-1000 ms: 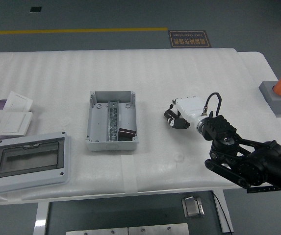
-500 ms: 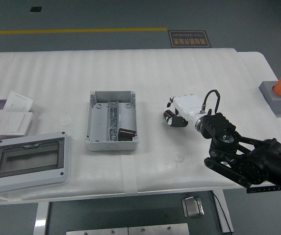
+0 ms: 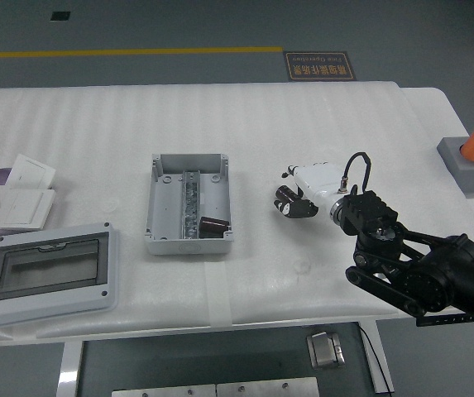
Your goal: Pick up the battery,place it into the box
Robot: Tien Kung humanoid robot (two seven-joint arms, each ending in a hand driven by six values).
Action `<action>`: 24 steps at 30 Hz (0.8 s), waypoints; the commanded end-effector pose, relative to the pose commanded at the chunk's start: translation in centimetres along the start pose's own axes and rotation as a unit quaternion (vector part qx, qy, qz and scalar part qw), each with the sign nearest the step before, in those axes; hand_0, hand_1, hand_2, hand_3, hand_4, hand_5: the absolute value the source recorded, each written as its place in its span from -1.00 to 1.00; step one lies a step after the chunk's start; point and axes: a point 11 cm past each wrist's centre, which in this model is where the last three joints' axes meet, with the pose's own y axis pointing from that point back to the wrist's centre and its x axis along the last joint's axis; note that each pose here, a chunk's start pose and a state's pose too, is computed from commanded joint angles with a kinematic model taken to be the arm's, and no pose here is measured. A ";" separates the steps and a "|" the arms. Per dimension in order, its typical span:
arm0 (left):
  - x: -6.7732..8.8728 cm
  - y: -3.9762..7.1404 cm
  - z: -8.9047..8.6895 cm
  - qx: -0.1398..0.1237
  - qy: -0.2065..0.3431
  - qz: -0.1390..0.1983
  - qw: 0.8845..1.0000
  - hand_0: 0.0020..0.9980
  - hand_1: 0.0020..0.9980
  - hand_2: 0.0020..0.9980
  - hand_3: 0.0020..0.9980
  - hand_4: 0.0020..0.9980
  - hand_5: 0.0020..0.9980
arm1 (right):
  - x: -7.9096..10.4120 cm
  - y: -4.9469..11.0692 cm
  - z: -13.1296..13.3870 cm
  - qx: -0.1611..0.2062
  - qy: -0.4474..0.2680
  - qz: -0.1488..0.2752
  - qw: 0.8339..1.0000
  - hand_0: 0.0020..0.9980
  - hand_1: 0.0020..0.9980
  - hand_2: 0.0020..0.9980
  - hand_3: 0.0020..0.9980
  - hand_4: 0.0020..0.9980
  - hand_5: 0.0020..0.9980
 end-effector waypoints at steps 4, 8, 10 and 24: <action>0.0 0.0 0.1 -0.001 0.000 0.000 1.000 0.26 0.31 0.07 0.17 0.04 -0.19 | -0.3 0.0 -0.1 0.002 0.001 -0.004 1.000 0.63 0.43 0.41 0.79 0.85 0.65; 0.1 0.0 0.2 -0.002 0.001 0.001 1.000 0.26 0.31 0.07 0.17 0.04 -0.19 | -0.6 0.0 0.0 0.002 0.001 -0.005 1.000 0.63 0.43 0.41 0.79 0.85 0.65; 0.0 0.0 0.3 -0.003 0.001 0.000 1.000 0.26 0.31 0.07 0.17 0.03 -0.19 | -0.6 0.0 0.0 0.003 0.002 -0.006 1.000 0.64 0.42 0.38 0.77 0.84 0.64; 0.0 0.0 0.4 -0.005 0.001 -0.001 1.000 0.26 0.31 0.07 0.17 0.02 -0.17 | -0.5 0.1 0.4 0.001 0.012 -0.001 1.000 0.60 0.38 0.27 0.55 0.59 0.43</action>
